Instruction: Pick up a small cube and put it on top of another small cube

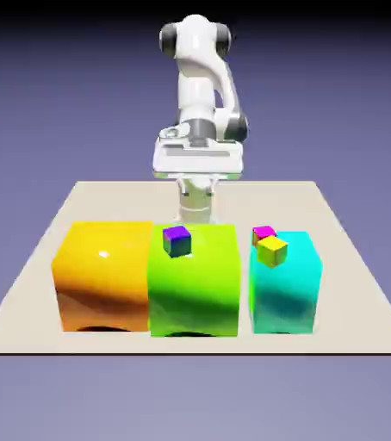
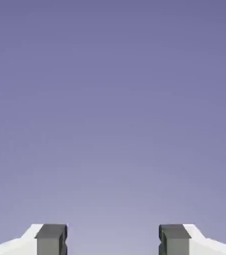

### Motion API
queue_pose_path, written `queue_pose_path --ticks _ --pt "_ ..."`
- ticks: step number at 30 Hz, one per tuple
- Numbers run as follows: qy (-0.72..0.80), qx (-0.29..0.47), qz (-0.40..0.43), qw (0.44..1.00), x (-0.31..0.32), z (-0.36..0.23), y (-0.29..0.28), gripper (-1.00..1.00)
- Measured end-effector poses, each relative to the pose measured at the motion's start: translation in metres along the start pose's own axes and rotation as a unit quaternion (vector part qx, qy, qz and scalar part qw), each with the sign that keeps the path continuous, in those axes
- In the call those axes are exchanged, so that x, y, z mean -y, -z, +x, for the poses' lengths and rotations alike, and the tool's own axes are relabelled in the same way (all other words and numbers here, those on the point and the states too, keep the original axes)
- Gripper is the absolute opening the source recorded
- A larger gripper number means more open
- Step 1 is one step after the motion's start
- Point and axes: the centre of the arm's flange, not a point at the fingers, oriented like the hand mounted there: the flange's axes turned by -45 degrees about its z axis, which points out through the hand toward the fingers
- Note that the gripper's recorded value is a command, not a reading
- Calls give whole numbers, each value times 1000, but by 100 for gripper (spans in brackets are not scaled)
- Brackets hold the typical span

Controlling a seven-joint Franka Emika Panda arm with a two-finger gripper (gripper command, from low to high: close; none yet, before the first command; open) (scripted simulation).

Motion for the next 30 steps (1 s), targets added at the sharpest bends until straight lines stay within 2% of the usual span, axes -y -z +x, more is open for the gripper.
queue_pose_path --ticks 7,14,30 --pt "1 -14 -11 1000 -96 -5 27 0" --pt "0 -30 -9 1000 -185 -35 52 0" --pt "-1 -96 25 995 -333 -183 77 0"
